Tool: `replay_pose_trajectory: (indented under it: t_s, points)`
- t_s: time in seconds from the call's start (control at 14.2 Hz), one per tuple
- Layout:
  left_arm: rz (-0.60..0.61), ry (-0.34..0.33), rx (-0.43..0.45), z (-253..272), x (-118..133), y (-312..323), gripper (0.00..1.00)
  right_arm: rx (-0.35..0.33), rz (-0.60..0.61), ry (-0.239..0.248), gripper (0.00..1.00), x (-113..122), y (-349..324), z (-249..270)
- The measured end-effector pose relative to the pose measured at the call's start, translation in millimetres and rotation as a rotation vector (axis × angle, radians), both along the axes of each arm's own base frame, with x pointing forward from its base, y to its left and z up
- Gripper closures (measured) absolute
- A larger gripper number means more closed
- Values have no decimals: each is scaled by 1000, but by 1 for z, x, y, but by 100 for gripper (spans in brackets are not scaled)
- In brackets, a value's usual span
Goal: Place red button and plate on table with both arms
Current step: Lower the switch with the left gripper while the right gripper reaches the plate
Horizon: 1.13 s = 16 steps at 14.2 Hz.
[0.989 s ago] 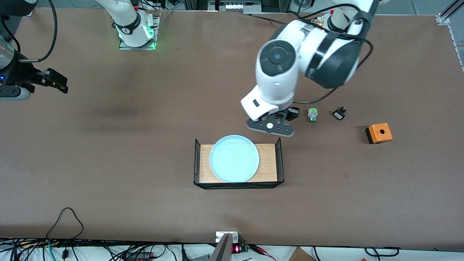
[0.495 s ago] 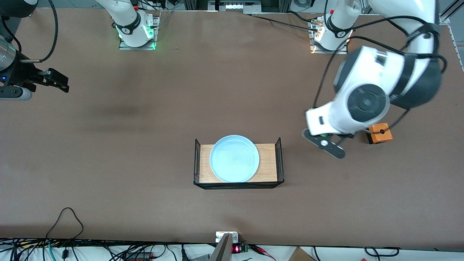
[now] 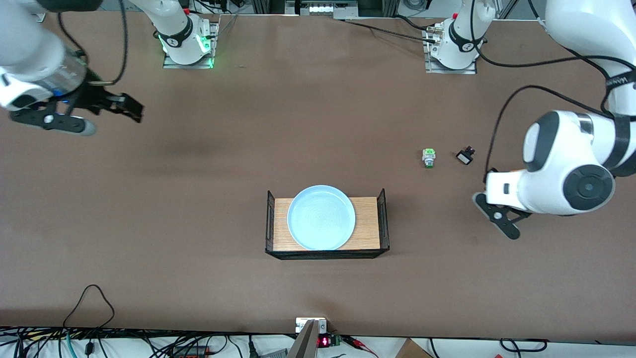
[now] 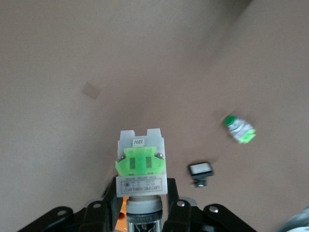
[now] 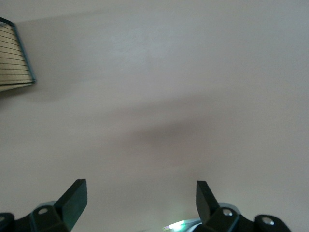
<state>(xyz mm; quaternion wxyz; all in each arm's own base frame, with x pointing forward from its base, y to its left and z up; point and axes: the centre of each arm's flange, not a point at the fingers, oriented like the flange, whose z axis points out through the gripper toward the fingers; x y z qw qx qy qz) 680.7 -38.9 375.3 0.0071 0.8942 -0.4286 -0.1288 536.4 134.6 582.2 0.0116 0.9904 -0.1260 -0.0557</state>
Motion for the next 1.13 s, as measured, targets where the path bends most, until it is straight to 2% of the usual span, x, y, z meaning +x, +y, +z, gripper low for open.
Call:
replay_pose_trajectory:
  t_s: [0.14,0.35,0.71,0.92,1.13]
  points:
    - [-32,13,-18,-30,-6,21,59,48,-58,23,0,-3,25,-6]
    - [-81,13,-37,-74,-18,26,59,80,-34,34,0,-2,64,-23]
    - [-166,-40,-70,-146,-47,25,59,75,-144,4,0,-2,137,-57]
    - [-196,-61,-85,-181,-64,26,59,93,-137,-29,0,-5,176,-74]
    - [-201,-61,-94,-192,-66,32,59,109,-233,-7,0,-6,199,-92]
